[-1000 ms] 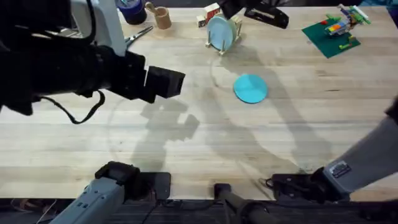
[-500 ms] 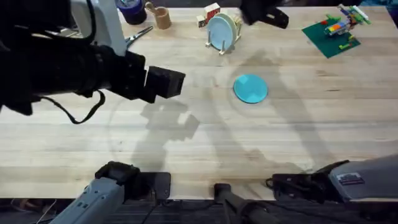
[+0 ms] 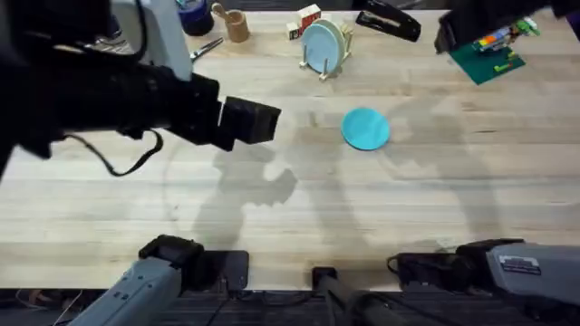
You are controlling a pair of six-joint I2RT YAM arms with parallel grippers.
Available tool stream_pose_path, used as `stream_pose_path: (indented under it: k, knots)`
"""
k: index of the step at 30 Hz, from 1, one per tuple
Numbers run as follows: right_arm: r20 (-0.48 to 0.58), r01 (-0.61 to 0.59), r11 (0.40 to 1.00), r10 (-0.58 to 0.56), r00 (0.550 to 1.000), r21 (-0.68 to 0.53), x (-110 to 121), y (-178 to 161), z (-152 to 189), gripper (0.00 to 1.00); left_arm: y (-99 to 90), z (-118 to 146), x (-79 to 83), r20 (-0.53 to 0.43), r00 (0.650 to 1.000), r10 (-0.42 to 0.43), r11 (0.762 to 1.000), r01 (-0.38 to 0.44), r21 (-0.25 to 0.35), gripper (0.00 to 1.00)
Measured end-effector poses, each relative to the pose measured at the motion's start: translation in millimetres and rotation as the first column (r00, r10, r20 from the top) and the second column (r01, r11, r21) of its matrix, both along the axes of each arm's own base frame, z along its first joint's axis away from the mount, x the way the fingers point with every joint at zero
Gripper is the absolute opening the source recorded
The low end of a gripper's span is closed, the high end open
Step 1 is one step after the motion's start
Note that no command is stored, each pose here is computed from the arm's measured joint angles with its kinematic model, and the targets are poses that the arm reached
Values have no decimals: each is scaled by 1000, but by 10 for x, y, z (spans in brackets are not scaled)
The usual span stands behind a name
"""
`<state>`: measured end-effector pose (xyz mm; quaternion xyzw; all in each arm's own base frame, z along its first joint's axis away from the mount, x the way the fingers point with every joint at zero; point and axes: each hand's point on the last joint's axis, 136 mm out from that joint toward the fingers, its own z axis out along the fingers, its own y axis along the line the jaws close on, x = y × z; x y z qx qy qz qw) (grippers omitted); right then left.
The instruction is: Pick up the plates from the table one by one and place each into a slot on the dish rack.
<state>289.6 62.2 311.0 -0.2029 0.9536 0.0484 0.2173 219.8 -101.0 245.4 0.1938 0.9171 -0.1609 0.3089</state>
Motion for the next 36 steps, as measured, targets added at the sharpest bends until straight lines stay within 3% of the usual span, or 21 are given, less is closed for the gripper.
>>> stream_pose_path:
  k: [6, 13, 15, 19, 20, 26, 27, 36]
  knots:
    - [-66, 98, 995, -97, 993, 13, -79, -219, -437, 995, -116, -163, 101, -96, 995, -18, 999, 15, -38, 995]
    - [-173, 213, 976, -204, 964, 39, -300, -464, -917, 995, -314, -178, 282, -111, 992, -61, 990, 46, -130, 973]
    - [-195, 246, 968, -232, 953, 52, -324, -522, -982, 995, -349, -207, 325, -125, 990, -60, 989, 42, -142, 763]
    - [-191, 288, 955, -271, 943, 71, -295, -620, -1001, 995, -505, -278, 399, -154, 985, -81, 984, 54, -169, 139]
    - [-189, 293, 953, -275, 943, 73, -289, -632, -999, 995, -549, -292, 416, -159, 984, -85, 983, 56, -175, 66]
    - [-188, 300, 950, -281, 941, 81, -282, -646, -995, 996, -1045, -332, 553, -168, 970, -177, 950, 124, -286, 44]
    - [-187, 300, 950, -281, 941, 83, -280, -644, -994, 996, -1272, -293, 633, -149, 963, -225, 919, 159, -360, 44]
    - [-186, 298, 950, -278, 942, 89, -275, -633, -990, 995, -1655, -367, 783, -207, 924, -322, 826, 168, -538, 44]
